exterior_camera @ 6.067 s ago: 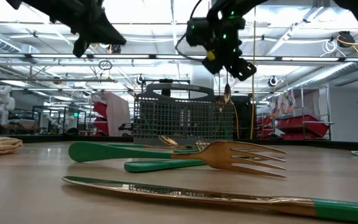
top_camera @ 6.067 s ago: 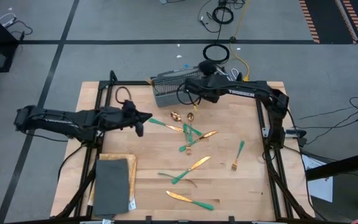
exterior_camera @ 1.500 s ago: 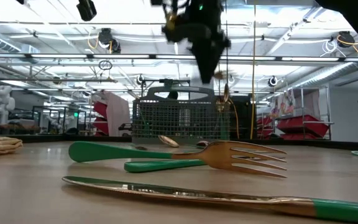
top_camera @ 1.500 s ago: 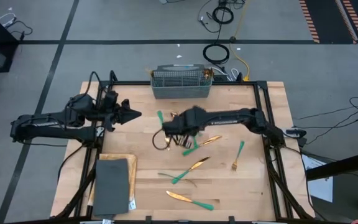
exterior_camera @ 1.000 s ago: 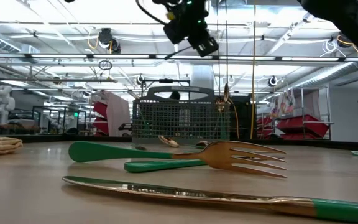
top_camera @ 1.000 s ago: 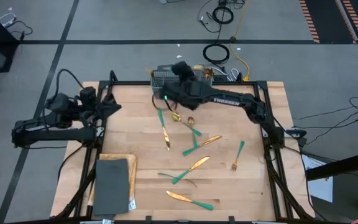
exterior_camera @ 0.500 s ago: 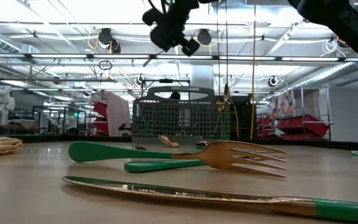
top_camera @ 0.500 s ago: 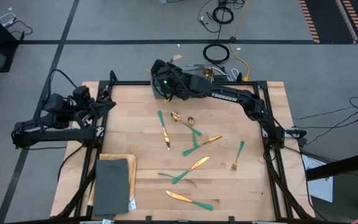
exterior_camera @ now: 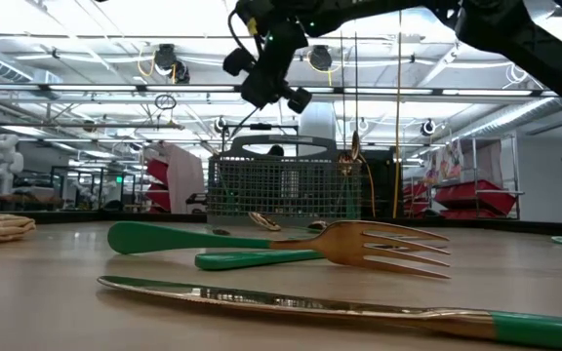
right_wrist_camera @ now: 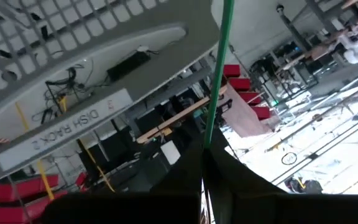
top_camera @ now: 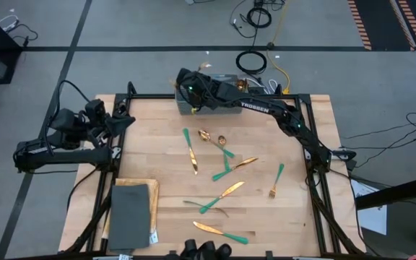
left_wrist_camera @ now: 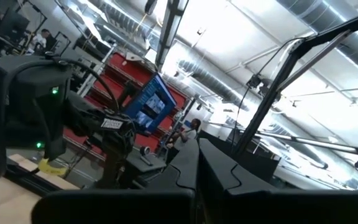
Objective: Sort silverware
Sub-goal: Put the green fork into the silverware basket
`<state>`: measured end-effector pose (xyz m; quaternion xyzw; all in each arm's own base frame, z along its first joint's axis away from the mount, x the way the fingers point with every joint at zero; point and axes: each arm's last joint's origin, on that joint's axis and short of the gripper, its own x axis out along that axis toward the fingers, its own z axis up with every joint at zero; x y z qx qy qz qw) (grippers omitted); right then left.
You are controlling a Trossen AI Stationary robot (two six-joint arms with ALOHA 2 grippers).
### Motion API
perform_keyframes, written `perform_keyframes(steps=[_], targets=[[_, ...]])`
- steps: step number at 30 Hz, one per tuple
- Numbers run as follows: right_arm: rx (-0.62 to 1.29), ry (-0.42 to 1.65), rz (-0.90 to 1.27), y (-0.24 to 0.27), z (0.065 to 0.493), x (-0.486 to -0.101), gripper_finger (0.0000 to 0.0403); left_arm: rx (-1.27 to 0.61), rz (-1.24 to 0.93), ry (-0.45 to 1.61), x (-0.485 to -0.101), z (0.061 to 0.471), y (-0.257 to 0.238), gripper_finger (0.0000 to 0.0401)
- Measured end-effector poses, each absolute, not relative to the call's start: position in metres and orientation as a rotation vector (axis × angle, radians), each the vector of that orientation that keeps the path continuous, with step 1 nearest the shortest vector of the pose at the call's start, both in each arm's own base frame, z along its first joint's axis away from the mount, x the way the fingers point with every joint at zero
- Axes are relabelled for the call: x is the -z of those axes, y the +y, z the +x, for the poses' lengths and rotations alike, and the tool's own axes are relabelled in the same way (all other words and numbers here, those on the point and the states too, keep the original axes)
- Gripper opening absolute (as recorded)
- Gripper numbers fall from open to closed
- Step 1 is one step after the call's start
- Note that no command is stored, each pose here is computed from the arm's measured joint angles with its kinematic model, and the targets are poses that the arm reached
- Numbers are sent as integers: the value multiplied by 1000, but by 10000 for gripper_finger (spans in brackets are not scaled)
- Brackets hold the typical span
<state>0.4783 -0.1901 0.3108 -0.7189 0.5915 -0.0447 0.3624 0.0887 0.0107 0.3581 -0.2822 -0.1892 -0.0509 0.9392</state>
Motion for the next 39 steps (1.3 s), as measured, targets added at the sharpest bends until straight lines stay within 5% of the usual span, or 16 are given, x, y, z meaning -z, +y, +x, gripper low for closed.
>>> perform_keyframes(steps=[16, 39], targets=[[-39, 1544, -1876, -198, 498, -255, 0, 79, -577, -376, -357, 89, 11, 6], [-44, 1499, -1823, -205, 495, -252, 1, 65, -554, -377, -356, 90, 12, 6]])
